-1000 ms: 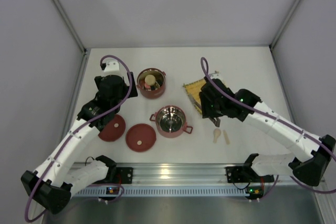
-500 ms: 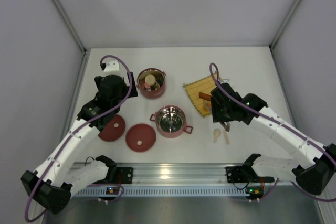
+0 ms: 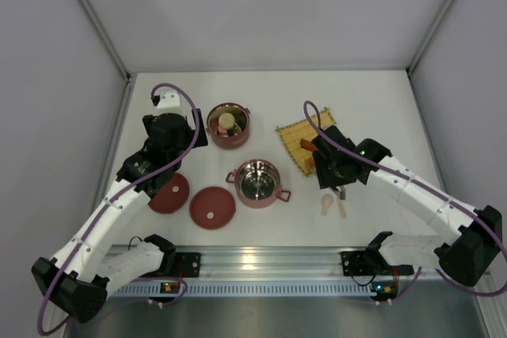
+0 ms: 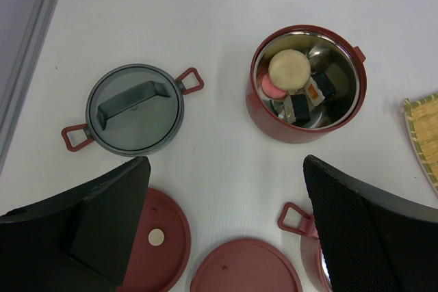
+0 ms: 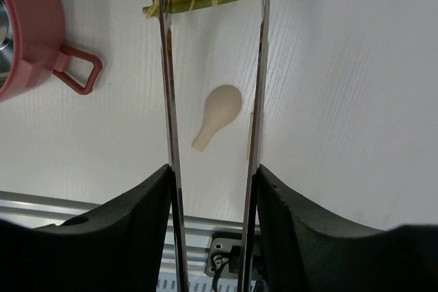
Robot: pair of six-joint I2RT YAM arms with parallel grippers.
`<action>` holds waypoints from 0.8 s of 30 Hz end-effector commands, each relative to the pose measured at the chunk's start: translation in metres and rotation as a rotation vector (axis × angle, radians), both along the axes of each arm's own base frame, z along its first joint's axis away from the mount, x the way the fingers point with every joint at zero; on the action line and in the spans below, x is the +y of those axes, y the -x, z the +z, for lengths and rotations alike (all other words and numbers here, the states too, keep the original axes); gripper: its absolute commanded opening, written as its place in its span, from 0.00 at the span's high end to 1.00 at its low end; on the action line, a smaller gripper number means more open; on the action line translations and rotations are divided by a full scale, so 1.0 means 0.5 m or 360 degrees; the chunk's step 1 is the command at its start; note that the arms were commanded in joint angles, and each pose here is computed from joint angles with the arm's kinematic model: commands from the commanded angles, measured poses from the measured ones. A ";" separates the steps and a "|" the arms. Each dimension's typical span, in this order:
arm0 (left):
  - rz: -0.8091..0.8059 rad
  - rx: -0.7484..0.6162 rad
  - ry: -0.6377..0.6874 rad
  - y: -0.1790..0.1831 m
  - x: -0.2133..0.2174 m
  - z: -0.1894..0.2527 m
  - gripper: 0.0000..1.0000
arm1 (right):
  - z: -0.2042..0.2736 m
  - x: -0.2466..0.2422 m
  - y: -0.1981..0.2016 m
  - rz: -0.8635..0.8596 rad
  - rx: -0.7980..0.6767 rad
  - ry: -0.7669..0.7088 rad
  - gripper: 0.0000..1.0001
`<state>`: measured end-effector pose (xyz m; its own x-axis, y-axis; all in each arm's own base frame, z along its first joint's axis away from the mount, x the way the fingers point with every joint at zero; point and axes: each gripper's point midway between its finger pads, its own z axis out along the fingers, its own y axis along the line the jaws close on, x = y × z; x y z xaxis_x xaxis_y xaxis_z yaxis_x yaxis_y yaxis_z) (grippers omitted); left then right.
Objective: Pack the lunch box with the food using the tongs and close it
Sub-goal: Pick up the fake food from the plate.
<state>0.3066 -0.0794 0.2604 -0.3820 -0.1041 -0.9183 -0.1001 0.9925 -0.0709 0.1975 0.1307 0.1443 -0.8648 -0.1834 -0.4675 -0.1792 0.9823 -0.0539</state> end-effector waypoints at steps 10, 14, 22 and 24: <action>0.0016 -0.0049 0.0007 -0.007 0.002 0.022 0.01 | 0.005 0.008 -0.049 0.0009 -0.0051 -0.0040 0.54; 0.0015 -0.0045 0.0007 -0.006 0.001 0.020 0.01 | 0.009 0.011 -0.060 0.0004 -0.0064 -0.0054 0.60; 0.0019 -0.0048 0.0007 -0.007 0.003 0.021 0.01 | 0.017 0.013 -0.083 -0.0008 -0.0082 -0.0056 0.60; 0.0017 -0.0048 0.0007 -0.007 0.002 0.021 0.01 | 0.018 0.005 -0.091 -0.0024 -0.0086 -0.0056 0.60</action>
